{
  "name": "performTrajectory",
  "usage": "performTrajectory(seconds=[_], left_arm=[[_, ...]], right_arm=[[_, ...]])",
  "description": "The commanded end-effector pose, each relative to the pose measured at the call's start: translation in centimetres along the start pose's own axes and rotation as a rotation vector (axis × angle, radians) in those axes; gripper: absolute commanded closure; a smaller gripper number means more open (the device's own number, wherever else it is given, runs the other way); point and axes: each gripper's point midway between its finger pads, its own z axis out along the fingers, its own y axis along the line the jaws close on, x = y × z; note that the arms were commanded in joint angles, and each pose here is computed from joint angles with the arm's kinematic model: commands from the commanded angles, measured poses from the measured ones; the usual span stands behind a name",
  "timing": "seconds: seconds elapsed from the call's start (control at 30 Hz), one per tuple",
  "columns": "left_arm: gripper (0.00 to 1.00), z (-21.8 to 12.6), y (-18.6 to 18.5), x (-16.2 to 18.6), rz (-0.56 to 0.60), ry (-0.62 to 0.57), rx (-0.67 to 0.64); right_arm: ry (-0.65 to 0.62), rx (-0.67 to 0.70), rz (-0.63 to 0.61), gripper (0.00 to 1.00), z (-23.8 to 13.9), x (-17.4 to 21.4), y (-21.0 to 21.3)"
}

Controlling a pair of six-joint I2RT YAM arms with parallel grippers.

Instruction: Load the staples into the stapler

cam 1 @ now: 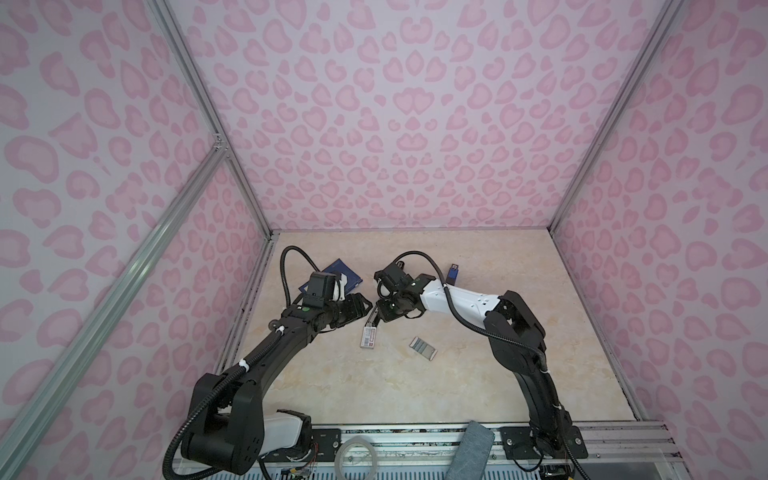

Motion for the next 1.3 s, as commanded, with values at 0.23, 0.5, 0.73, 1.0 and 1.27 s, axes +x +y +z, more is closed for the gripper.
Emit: performTrajectory(seconds=[0.23,0.5,0.73,1.0,1.27], left_arm=[[0.33,0.7,0.3,-0.5,0.016,0.020,-0.023],[0.33,1.0,0.1,-0.4,0.012,0.027,-0.013],[0.33,1.3,0.5,-0.2,0.012,0.036,-0.018],[0.29,2.6,0.7,-1.4,0.040,0.010,-0.031],[0.25,5.9,-0.6,-5.3,0.137,-0.005,-0.091]], right_arm=[[0.055,-0.048,-0.011,0.62,-2.3,5.5,0.2],[0.163,-0.050,-0.048,0.64,-1.6,10.8,1.1],[0.213,0.048,-0.020,0.64,-1.1,12.7,-1.3],[0.203,0.179,0.045,0.64,-2.0,13.3,-5.7],[0.153,0.204,0.103,0.64,-3.6,13.0,-7.8]])
